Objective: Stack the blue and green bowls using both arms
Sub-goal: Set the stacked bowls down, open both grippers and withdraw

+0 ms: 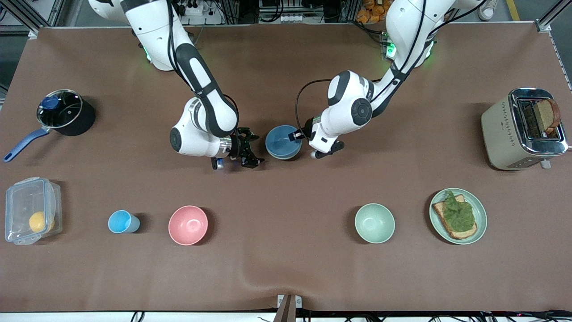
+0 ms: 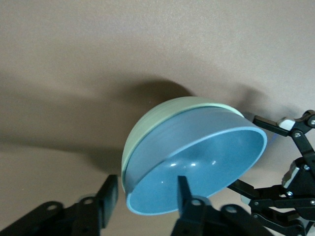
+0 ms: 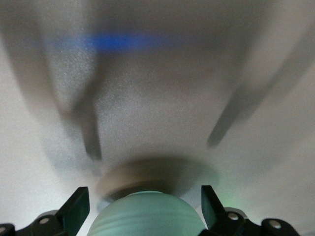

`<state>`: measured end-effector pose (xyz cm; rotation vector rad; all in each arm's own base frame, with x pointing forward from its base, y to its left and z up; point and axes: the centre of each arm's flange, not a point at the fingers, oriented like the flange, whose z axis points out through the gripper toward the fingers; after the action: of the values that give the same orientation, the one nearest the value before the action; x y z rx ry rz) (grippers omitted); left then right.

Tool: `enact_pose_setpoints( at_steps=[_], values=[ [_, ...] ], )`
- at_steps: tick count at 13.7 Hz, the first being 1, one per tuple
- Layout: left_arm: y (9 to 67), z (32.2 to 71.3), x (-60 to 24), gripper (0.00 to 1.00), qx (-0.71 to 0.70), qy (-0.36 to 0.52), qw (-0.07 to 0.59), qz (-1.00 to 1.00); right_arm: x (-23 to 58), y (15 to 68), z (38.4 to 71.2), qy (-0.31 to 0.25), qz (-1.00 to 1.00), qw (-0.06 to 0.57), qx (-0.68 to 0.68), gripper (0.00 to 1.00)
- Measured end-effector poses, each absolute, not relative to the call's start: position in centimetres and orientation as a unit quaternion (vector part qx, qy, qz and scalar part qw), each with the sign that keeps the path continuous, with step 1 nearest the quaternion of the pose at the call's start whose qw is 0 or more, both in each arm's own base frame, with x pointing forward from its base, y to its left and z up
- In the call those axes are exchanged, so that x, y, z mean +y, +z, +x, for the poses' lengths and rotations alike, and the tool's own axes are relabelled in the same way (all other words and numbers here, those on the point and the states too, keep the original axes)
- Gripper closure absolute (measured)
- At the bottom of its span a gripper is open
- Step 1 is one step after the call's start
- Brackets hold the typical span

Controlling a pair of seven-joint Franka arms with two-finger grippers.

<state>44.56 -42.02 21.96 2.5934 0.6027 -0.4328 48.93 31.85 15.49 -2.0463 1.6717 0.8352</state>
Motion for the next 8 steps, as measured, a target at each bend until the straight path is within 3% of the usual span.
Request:
enact_pose_setpoints(
  at_steps=[4,8],
  values=[
    [22.8,45.4,-42.0,0.01,0.220,-0.150,0.225,0.937,31.9,15.4,48.9,0.296,-0.727,0.185,0.591,0.00],
    [27.3,47.1,-40.1,0.00,0.171,-0.143,0.186,0.957,31.9,15.5,49.0,0.293,-0.736,0.189,0.580,0.00]
  ],
)
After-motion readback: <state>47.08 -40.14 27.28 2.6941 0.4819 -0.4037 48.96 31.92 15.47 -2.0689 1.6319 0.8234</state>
